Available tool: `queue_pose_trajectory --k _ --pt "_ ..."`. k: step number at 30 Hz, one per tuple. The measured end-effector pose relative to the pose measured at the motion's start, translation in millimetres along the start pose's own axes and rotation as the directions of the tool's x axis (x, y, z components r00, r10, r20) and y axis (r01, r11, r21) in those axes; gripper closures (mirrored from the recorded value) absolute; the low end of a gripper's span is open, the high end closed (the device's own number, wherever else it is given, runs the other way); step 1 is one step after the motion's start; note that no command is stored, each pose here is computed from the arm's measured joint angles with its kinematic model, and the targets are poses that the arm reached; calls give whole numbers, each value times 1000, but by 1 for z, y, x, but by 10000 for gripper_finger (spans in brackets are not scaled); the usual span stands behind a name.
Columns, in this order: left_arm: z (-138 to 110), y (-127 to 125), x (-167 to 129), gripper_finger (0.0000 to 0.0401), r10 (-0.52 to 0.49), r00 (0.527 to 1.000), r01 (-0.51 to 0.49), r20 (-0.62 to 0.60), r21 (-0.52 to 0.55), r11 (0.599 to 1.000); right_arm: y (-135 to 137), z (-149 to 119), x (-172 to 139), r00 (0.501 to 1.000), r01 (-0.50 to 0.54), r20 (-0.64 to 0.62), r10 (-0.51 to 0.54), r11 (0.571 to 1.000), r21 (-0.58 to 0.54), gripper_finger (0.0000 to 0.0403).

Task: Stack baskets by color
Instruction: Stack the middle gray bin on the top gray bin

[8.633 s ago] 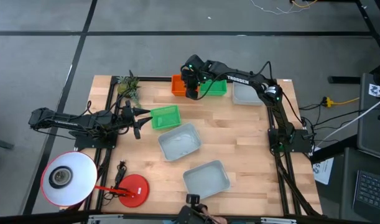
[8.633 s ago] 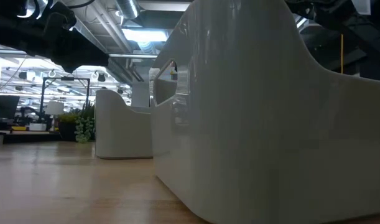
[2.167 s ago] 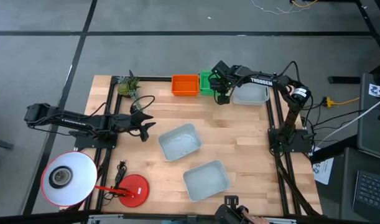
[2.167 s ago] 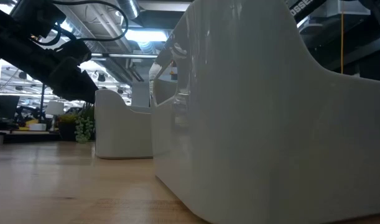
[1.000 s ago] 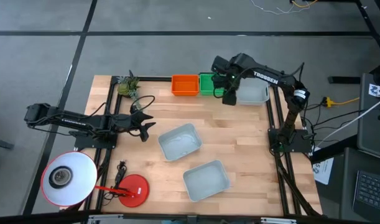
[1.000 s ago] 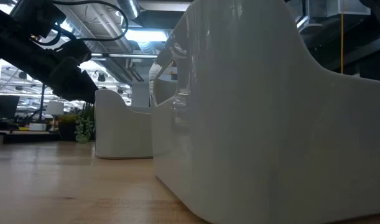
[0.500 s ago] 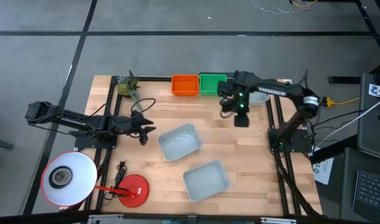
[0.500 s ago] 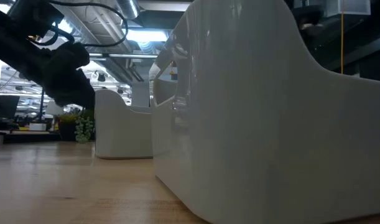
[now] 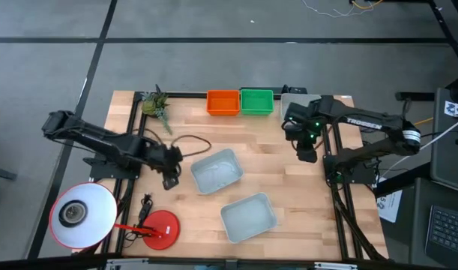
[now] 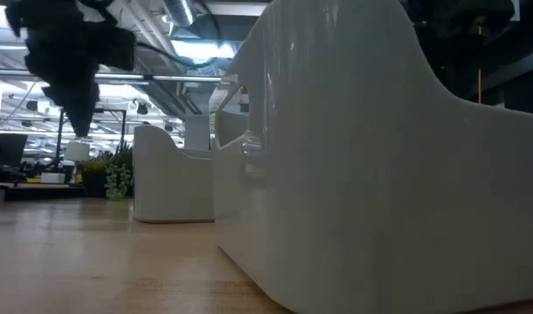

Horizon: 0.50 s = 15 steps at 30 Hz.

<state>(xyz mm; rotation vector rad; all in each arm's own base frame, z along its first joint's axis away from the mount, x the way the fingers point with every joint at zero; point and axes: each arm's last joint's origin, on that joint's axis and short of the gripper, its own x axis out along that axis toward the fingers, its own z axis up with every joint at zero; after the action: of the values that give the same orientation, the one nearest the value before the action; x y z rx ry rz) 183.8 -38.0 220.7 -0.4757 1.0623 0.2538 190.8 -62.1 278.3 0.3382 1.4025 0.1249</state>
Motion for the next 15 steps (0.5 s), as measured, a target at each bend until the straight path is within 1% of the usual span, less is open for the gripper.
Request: queue_pose_trajectory --k 2,4,5,6,7,9,10,11,12,13,14,15 --pt "7 -12 11 340 -71 996 70 -54 -8 997 1 -3 -1 999 10 40 -9 1000 -16 299" --pt "10 -22 29 357 -124 985 122 -119 -25 992 1 -5 0 997 19 78 -16 999 -29 299" --pt "13 -25 42 366 -129 982 127 -135 -28 992 1 -6 0 996 22 90 -19 999 -34 299" --pt "16 -27 54 374 -108 985 105 -137 -28 994 2 -7 -1 995 23 97 -20 999 -36 299" --pt "20 -27 65 383 -59 991 58 -118 -18 998 2 -7 -1 995 24 100 -20 999 -37 299" --pt "35 -27 85 396 64 998 -64 -14 46 997 2 -7 -1 994 26 105 -21 999 -42 299" --pt "47 -29 93 398 107 991 -114 74 91 989 2 -7 -2 994 26 107 -21 999 -47 299" --pt "62 -33 98 398 119 978 -142 173 128 982 2 -7 -2 994 28 107 -21 998 -57 299" --pt "79 -39 101 397 103 957 -152 271 168 974 2 -7 -2 994 28 106 -21 998 -64 299" --pt "95 -45 101 397 65 936 -146 345 214 966 2 -7 -2 994 28 105 -21 998 -65 299" --pt "108 -52 100 397 22 923 -133 385 266 955 2 -7 -2 994 27 105 -20 998 -63 299" --pt "118 -57 99 399 -16 920 -118 392 316 941 2 -8 -2 994 26 104 -20 998 -57 299"
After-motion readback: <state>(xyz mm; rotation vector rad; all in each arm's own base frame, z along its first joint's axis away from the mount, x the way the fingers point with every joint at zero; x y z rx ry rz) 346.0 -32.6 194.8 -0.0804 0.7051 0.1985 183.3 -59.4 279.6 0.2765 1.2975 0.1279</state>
